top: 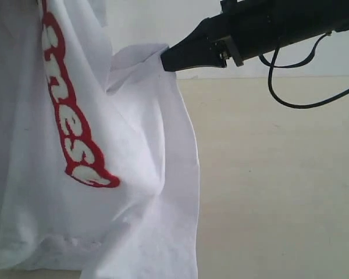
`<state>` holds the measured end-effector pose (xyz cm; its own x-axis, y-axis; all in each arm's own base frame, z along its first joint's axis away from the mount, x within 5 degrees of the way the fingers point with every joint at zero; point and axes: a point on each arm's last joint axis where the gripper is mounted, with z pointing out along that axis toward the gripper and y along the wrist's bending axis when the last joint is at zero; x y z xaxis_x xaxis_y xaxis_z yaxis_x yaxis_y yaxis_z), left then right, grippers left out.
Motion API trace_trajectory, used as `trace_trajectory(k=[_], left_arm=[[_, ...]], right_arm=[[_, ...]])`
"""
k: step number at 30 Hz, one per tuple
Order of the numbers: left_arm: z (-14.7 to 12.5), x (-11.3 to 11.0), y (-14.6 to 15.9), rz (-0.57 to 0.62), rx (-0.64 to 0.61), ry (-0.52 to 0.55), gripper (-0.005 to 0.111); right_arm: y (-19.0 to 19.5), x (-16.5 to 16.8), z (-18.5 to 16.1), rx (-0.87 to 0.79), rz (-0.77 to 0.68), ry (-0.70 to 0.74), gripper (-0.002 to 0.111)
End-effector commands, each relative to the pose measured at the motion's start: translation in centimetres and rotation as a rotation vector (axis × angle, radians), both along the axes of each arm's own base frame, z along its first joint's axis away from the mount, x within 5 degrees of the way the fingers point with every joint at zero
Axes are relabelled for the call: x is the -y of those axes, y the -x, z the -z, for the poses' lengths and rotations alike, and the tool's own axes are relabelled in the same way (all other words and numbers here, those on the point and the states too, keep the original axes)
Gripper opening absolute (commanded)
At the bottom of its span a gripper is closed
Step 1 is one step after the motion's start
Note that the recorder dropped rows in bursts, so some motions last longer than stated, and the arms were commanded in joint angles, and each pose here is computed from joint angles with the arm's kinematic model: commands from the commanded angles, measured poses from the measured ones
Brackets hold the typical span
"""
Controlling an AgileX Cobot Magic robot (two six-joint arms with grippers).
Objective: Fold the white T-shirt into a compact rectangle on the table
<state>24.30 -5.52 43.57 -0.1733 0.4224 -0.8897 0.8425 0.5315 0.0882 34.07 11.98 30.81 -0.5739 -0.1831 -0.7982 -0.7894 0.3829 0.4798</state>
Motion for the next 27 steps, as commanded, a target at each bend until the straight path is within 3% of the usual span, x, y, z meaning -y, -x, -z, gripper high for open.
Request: trace_trajectory(k=[1,11,27], left_arm=[[0.1,0.2,-0.9,0.023,0.016,0.017,0.005],[1.9,0.1,-3.3,0.03,-0.017,0.021,0.005],[3.1,0.1,-4.6,0.042,-0.038,0.031,0.005]], right_arm=[[-0.1,0.3,-0.6,0.022,0.031,0.002,0.0],[-0.4,0.5,-0.5,0.031,0.071,0.014,0.0],[-1.3,1.2,0.1,0.027,0.187,0.1,0.0]])
